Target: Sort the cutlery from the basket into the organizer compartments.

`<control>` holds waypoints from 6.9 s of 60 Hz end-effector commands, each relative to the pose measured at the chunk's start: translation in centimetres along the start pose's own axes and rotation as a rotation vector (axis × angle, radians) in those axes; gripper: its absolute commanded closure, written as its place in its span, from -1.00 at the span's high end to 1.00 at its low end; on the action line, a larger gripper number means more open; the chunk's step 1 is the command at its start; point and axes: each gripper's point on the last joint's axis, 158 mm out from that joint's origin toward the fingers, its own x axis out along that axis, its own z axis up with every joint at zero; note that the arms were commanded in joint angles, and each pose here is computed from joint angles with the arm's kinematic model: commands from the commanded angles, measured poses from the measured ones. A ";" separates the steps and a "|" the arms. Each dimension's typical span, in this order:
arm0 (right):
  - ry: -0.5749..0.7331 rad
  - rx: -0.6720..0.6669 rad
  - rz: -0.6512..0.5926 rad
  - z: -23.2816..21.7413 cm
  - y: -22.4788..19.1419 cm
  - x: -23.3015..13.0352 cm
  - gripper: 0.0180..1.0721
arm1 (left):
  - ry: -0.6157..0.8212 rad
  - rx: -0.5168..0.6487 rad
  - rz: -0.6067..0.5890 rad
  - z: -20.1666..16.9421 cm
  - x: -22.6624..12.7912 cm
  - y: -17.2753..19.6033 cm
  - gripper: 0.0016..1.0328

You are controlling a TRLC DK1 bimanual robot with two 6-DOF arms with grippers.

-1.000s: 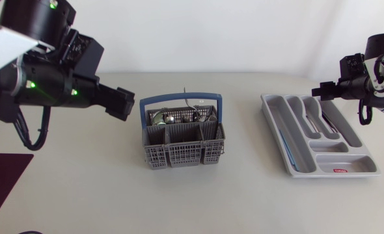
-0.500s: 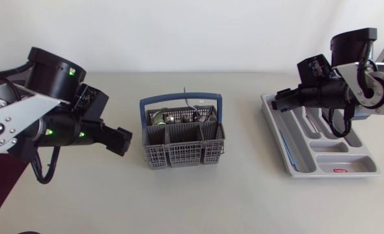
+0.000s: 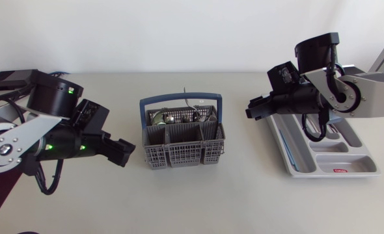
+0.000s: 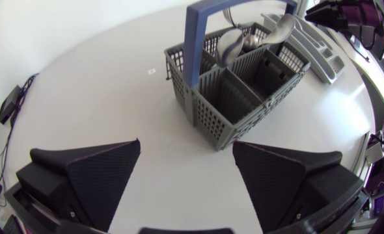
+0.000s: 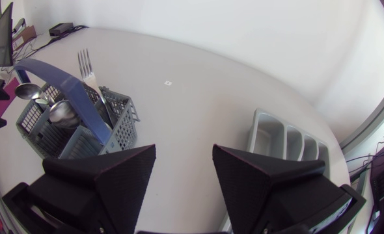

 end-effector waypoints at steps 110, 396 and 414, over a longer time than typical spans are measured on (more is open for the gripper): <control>0.023 -0.037 0.043 -1.7 4.0 -1.3 0.23 | -0.534 0.390 0.248 8.7 2.8 -5.1 0.12; -0.182 -0.197 0.141 1.1 8.8 -9.6 0.23 | -0.791 0.304 0.111 14.2 -16.1 -6.0 -0.94; -0.296 -0.303 0.207 2.5 12.2 -14.0 0.23 | -0.626 0.169 -0.044 17.1 -14.0 -7.6 -0.94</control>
